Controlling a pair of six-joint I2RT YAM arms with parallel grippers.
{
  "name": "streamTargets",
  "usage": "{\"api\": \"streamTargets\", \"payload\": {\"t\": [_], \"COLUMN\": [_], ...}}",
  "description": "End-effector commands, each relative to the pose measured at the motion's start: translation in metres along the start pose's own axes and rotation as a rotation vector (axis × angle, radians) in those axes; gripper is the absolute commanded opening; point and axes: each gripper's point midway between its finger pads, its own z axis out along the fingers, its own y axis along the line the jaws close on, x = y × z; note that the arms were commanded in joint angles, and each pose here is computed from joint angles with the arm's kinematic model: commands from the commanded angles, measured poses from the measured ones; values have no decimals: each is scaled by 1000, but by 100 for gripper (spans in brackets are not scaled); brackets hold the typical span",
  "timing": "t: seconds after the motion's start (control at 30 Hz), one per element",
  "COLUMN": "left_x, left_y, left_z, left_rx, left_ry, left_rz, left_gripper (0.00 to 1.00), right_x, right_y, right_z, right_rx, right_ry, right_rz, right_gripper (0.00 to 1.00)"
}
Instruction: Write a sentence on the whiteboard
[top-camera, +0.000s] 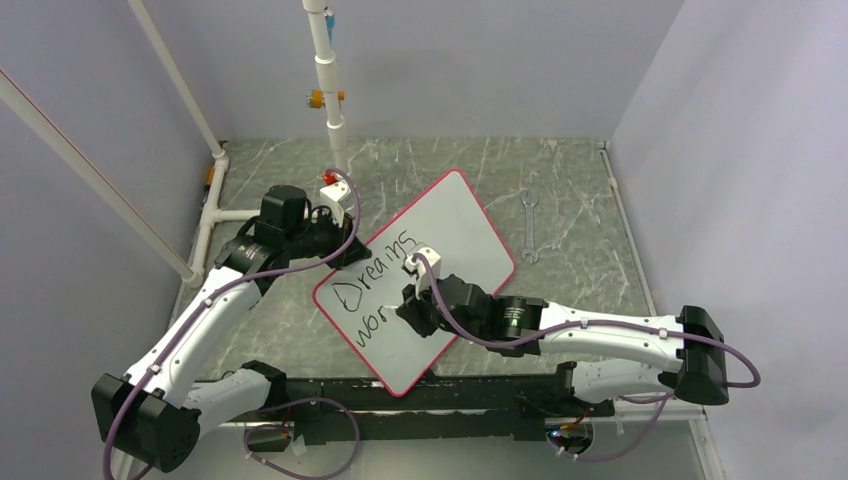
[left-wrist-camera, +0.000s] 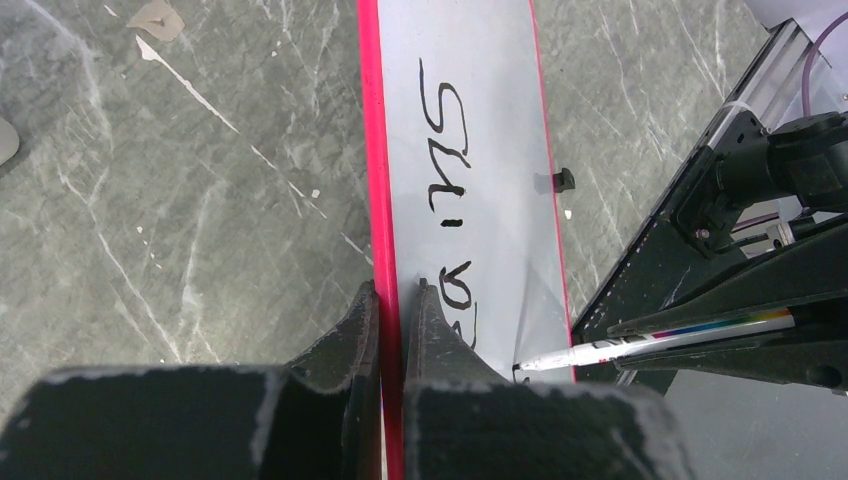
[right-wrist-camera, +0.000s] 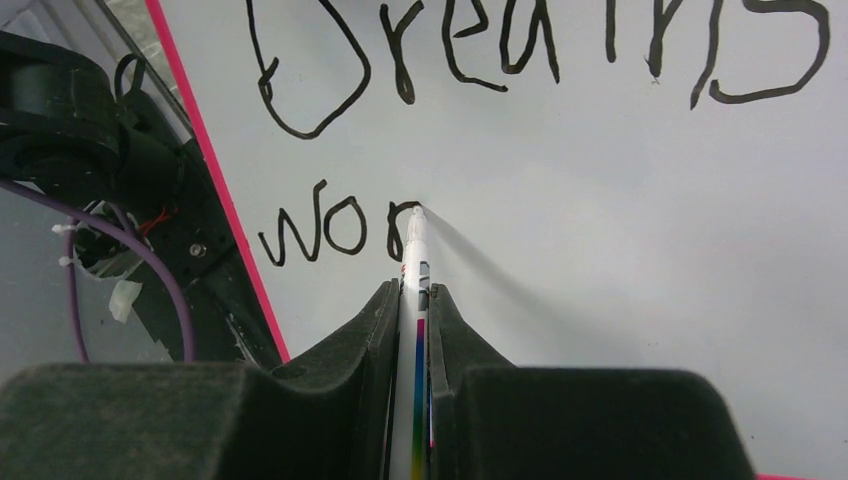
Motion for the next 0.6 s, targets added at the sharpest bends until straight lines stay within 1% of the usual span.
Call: {"api": "streamTargets", "payload": {"t": [0.0, 0.23, 0.57], "left_x": [-8, -8, -8], "left_y": [1, 1, 1], "left_z": [-3, -3, -3], "left_rx": [-5, -5, -3], "left_ry": [-41, -42, -40], "left_rz": [131, 130, 129], "left_gripper": [0, 0, 0], "right_x": [-29, -44, -32], "right_y": [-1, 4, -3], "right_z": [-7, -21, -14], "right_rx": [18, -24, -1], "right_ry": [-66, -132, -109], "right_rz": [12, 35, 34], "right_gripper": [0, 0, 0]}}
